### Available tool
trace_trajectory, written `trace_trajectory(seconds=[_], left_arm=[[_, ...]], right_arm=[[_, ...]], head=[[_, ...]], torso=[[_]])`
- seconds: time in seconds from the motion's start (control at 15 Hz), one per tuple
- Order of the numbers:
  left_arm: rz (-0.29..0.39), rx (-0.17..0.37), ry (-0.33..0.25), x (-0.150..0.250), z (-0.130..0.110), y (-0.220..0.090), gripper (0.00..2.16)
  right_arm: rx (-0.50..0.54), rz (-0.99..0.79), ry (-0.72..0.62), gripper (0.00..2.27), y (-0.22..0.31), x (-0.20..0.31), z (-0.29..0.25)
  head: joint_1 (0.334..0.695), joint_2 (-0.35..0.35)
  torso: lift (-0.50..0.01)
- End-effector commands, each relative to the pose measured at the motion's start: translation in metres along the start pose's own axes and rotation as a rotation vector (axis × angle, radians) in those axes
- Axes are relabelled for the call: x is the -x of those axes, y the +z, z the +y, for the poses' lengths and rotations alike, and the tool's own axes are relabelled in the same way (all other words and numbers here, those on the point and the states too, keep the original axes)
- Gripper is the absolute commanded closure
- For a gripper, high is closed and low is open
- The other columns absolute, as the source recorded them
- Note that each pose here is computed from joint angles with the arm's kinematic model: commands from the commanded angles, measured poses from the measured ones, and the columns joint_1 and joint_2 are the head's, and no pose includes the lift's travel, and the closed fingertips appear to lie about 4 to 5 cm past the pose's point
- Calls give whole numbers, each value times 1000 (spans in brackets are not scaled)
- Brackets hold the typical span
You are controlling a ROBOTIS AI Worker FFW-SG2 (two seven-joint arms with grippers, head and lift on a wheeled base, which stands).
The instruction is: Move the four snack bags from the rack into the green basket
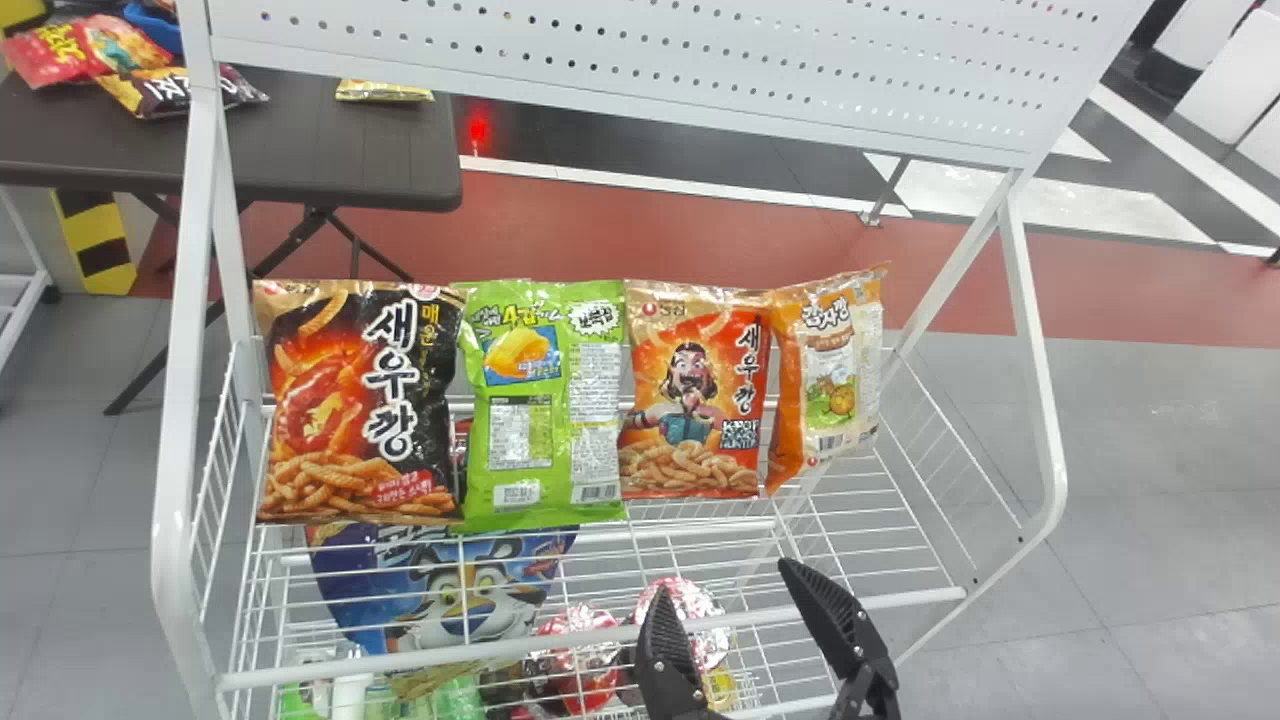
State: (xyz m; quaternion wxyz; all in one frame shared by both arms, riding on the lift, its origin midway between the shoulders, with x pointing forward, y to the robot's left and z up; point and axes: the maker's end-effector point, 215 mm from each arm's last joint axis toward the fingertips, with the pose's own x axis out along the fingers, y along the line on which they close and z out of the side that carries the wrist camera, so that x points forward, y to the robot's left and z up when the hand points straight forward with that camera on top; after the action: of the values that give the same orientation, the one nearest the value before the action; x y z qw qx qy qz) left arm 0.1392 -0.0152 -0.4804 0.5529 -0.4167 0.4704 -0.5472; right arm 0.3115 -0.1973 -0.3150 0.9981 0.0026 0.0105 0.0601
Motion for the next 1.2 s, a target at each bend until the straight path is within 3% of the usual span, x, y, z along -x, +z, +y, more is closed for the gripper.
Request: trace_trajectory(seconds=[0.0,0.73,1.13], left_arm=[[0,0,-3,0,-1,0,1872],[2,8,-14,-1,-3,-2,1872],[37,1,-8,-13,-3,-9,1872]], right_arm=[[1,-8,-1,120,2,0,0],[-4,-19,-2,120,3,0,0],[-30,55,76,120,-36,-104,36]], head=[[695,-350],[695,-350],[695,-350]], torso=[[0],[0],[0]])
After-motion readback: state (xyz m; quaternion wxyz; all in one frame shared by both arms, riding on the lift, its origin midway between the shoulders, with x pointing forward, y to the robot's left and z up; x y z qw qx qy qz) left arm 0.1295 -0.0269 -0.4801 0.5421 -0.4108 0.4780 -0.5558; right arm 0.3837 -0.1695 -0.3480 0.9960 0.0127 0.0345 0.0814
